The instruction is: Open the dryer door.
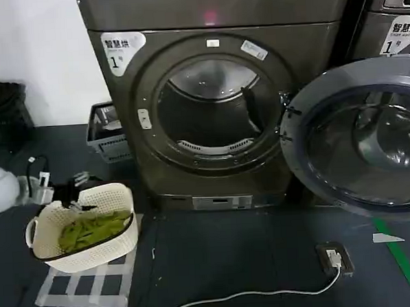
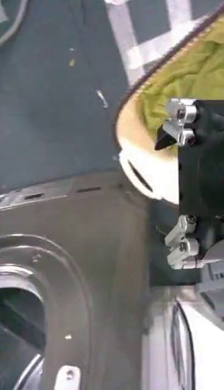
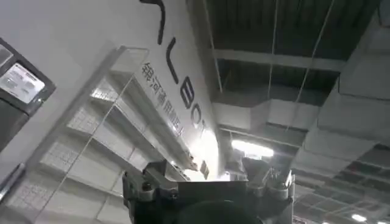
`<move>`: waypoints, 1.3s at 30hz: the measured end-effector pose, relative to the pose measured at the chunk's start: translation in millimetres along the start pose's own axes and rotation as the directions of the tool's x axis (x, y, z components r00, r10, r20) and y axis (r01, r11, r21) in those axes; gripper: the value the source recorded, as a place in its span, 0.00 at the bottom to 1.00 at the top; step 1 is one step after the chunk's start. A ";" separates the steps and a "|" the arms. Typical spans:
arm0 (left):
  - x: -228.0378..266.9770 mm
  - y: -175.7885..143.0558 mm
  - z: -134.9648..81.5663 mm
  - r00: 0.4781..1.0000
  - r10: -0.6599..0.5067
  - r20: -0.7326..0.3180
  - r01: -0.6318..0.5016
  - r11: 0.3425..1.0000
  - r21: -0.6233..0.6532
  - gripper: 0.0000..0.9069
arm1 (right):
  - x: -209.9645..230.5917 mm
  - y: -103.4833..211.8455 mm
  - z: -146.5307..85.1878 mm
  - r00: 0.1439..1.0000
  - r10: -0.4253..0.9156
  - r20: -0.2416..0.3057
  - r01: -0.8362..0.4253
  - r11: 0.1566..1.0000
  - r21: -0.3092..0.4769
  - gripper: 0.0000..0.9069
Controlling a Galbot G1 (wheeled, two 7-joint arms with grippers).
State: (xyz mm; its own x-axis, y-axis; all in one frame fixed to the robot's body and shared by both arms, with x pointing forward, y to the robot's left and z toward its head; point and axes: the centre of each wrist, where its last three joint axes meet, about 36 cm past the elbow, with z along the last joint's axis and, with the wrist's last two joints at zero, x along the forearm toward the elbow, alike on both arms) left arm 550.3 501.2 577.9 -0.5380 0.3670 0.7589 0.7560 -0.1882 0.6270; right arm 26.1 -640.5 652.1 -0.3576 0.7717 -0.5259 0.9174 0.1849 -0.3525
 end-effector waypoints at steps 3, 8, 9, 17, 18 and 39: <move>0.2 7.2 2.5 1.000 0.017 -0.024 -0.018 0.999 -0.031 1.00 | 1.3 -1.7 -0.1 1.000 0.001 -0.002 -0.001 1.000 0.004 1.00; 2.1 10.1 10.9 0.993 0.077 -0.088 -0.085 0.992 -0.094 1.00 | 1.3 -5.9 -1.8 1.000 0.007 0.001 -0.007 1.000 0.010 1.00; 2.9 12.1 11.4 0.992 0.084 -0.095 -0.094 0.990 -0.104 1.00 | 1.4 -6.0 -1.8 1.000 0.007 0.001 -0.007 1.000 0.010 1.00; 5.9 16.8 17.8 0.987 0.108 -0.123 -0.125 0.981 -0.145 1.00 | 1.7 -7.9 -1.6 1.000 0.008 0.000 -0.008 1.000 0.012 1.00; 6.0 16.4 18.4 0.986 0.108 -0.125 -0.126 0.982 -0.144 1.00 | 1.7 -8.0 -1.7 1.000 0.007 0.000 -0.007 1.000 0.013 1.00; 15.5 16.9 29.7 0.975 0.156 -0.160 -0.184 0.966 -0.180 1.00 | 3.4 -12.9 -2.3 1.000 0.013 -0.004 -0.013 1.000 0.019 1.00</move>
State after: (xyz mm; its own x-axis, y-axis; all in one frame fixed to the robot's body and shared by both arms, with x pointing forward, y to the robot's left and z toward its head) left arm 565.8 530.7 595.0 -0.4665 0.1823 0.8655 0.7623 -0.4133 0.4980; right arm 13.4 -638.9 656.6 -0.3446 0.7763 -0.5279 0.9186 0.1630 -0.3600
